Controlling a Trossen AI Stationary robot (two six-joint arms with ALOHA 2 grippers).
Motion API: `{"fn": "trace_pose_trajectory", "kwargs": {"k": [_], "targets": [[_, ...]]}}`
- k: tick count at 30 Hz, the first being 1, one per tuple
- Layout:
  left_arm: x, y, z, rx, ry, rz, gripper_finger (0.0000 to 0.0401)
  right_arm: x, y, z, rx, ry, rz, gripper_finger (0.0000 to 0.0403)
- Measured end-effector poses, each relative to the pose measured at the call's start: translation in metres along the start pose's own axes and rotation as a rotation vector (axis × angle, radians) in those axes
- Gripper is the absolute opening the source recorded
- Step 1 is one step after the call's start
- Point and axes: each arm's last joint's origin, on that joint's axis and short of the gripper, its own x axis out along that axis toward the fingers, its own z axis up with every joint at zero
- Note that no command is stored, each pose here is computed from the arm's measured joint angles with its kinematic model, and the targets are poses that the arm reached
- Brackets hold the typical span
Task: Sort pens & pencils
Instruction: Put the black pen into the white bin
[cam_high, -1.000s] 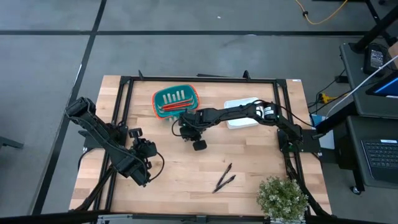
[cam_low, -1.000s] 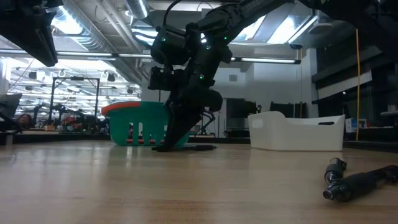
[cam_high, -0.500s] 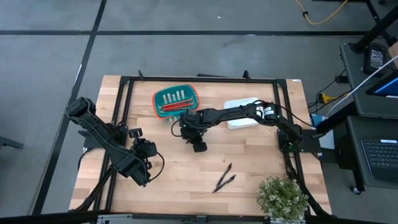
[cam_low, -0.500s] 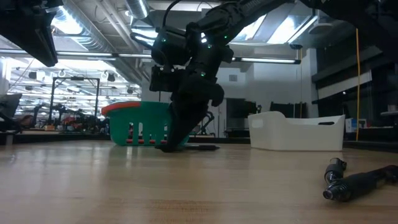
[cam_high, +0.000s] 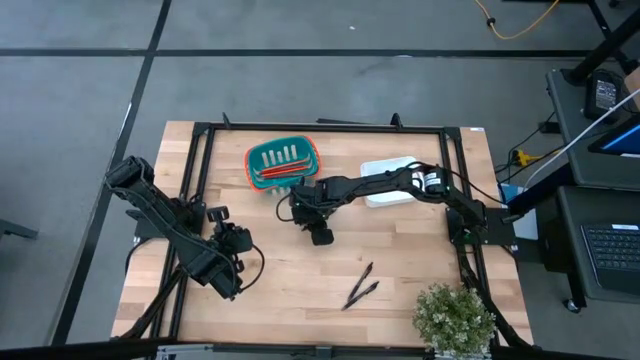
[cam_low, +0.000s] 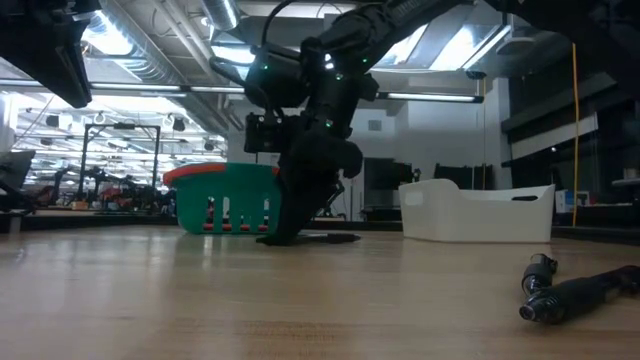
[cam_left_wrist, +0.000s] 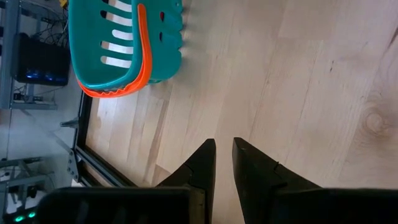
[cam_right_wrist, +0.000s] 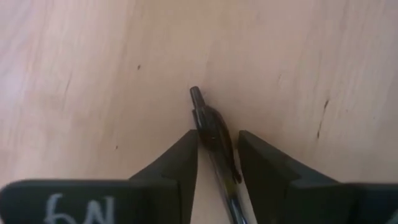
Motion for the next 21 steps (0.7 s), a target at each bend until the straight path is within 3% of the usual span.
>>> {"fn": "trace_pose_trajectory", "kwargs": {"k": [10, 21], "targets": [[0.0, 0.0, 0.0, 0.0, 0.0, 0.0, 0.005, 0.01, 0.009, -0.006, 0.032, 0.006, -0.003, 0.0058], [0.0, 0.0, 0.0, 0.0, -0.002, -0.004, 0.005, 0.014, 0.023, -0.002, 0.077, -0.011, -0.016, 0.0049]]}}
